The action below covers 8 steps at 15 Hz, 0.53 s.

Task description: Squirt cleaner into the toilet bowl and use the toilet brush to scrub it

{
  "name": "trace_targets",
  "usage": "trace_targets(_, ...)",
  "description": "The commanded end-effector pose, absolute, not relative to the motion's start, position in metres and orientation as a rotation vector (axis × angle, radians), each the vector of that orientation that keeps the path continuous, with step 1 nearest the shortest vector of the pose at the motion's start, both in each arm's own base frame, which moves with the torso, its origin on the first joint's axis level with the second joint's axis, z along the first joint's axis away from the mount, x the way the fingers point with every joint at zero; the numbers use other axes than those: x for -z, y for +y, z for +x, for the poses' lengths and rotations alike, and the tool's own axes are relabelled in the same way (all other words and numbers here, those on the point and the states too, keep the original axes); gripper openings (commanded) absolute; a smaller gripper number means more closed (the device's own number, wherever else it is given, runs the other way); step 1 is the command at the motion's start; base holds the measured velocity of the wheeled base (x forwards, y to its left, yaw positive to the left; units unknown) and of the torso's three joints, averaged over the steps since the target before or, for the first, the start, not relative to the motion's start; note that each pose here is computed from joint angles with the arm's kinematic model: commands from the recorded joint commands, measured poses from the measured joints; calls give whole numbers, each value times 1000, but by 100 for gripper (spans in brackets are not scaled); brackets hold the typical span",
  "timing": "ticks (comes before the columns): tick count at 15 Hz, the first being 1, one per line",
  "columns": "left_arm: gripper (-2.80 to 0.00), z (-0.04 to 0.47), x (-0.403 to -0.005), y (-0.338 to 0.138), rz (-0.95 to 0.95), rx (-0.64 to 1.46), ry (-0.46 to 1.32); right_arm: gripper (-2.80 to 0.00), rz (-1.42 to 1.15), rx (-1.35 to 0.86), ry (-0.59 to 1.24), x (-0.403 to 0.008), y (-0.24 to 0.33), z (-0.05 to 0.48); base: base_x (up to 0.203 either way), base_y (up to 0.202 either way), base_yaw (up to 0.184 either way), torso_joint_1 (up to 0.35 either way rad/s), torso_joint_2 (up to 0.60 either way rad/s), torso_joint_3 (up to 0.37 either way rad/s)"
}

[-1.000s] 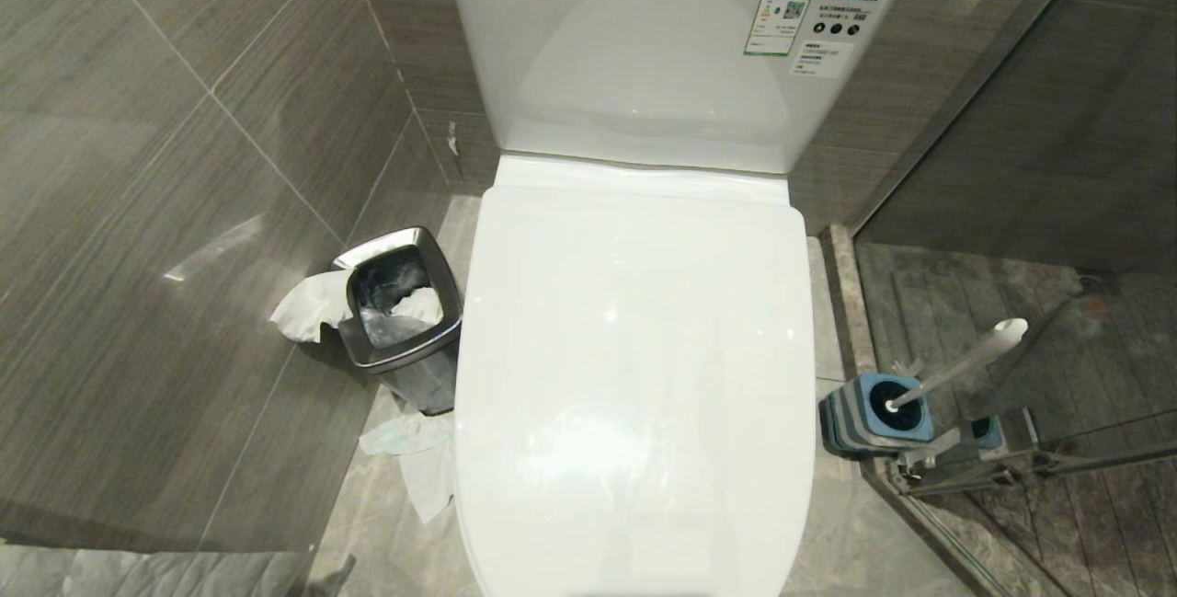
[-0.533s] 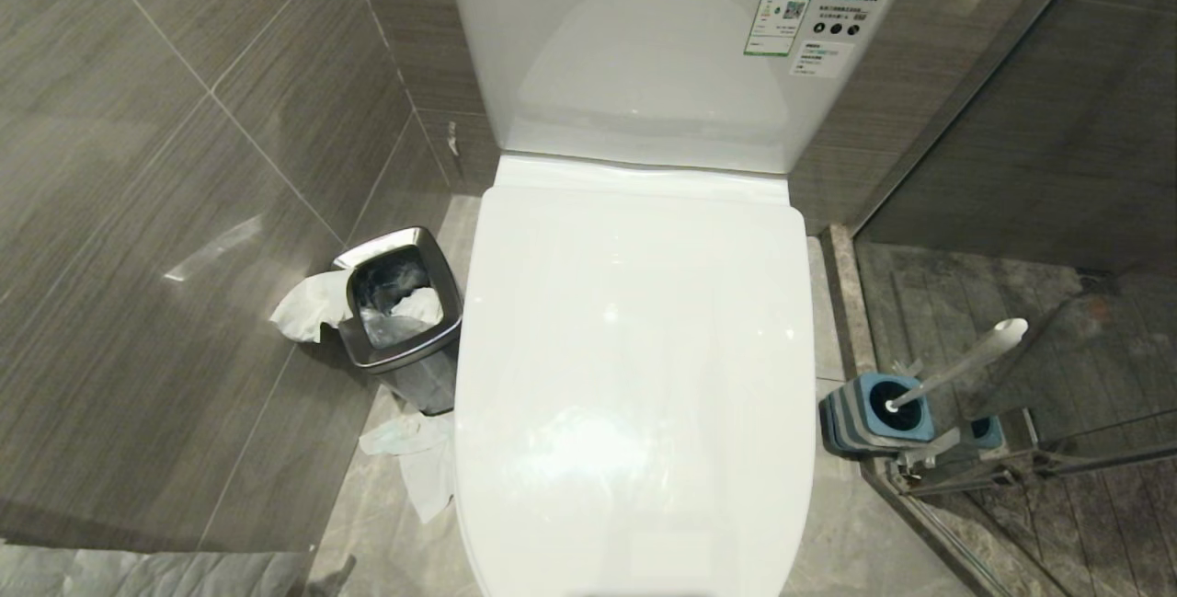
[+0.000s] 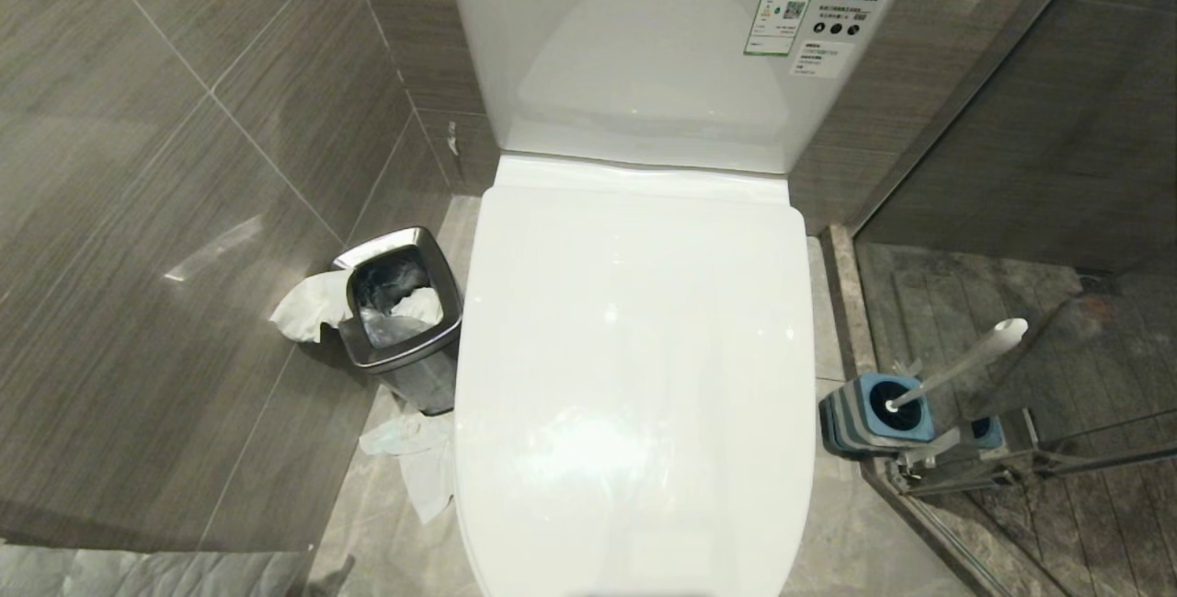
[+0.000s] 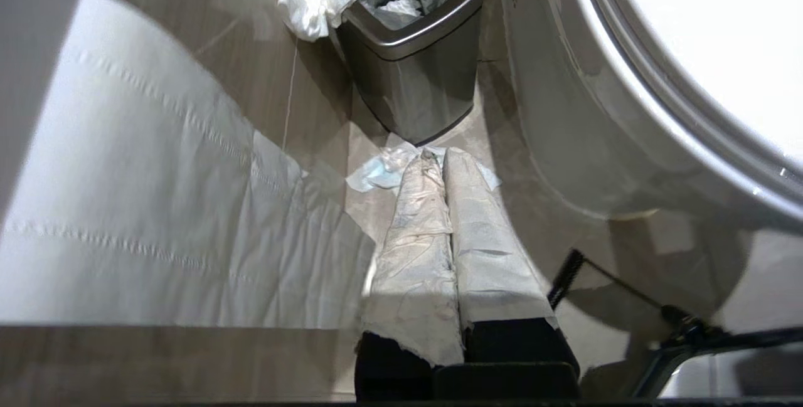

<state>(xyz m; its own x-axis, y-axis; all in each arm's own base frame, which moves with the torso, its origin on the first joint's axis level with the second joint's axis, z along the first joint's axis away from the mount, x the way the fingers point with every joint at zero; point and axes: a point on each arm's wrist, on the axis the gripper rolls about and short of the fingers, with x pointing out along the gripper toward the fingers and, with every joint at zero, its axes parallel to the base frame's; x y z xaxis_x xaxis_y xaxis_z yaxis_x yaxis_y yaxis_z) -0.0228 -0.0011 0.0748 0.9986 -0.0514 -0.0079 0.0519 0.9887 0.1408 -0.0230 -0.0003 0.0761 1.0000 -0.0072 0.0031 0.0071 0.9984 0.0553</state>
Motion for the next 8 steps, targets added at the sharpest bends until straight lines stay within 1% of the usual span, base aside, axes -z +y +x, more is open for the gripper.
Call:
trace_targets(1, -280, -23, -75, 0, 44, 25, 5, -280, 59, 6, -3, -76, 0, -23, 0, 0, 0, 0, 0, 0)
trace_targets(2, -280, -23, -75, 0, 9, 13, 5, -280, 61, 6, -3, -76, 0, -23, 0, 0, 0, 0, 0, 0)
trace_targets(5, -280, -23, -75, 0, 8, 12, 5, -280, 54, 5, -3, -76, 0, -23, 0, 0, 0, 0, 0, 0)
trace_targets(8, -280, -23, -75, 0, 7, 12, 5, -280, -42, -22, 0, -76, 0, -23, 0, 0, 0, 0, 0, 0)
